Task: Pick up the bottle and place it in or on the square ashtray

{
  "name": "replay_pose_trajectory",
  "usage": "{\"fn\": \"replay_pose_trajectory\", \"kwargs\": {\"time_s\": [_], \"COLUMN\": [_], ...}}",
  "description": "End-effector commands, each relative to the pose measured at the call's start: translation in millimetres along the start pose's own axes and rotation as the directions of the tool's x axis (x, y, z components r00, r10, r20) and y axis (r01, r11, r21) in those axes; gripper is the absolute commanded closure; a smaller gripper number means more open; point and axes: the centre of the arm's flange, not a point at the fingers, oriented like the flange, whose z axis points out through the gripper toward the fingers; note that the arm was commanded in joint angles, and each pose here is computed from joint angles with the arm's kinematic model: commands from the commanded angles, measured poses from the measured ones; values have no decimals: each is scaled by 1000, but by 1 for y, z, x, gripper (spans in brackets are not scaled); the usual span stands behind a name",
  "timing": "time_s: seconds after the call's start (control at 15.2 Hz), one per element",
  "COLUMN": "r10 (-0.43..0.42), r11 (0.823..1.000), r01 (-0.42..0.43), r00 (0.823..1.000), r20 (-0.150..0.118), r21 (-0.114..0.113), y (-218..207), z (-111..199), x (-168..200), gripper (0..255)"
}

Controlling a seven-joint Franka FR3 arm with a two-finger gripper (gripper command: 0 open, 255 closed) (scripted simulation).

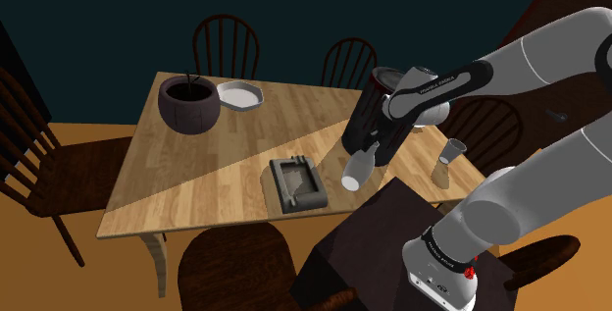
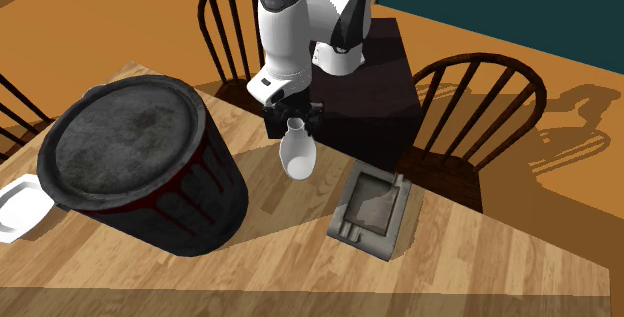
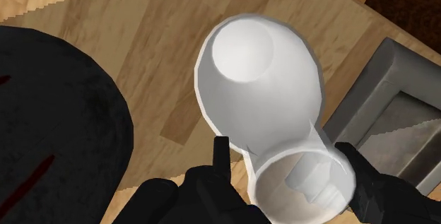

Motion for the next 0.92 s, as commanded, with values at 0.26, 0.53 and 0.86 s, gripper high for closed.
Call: {"fn": "replay_pose_trajectory", "kwargs": {"time_s": [0.26,0.53,0.86], "r10": [0,0,0], "r11": [1000,1000,1000], "r01": [0,0,0], "r00": [1000,1000,1000], "r20": [0,0,0], "r21": [0,0,0], "y": [0,0,-1], "z": [0,0,-26], "x": [0,0,2], "gripper": [255,255,255]}}
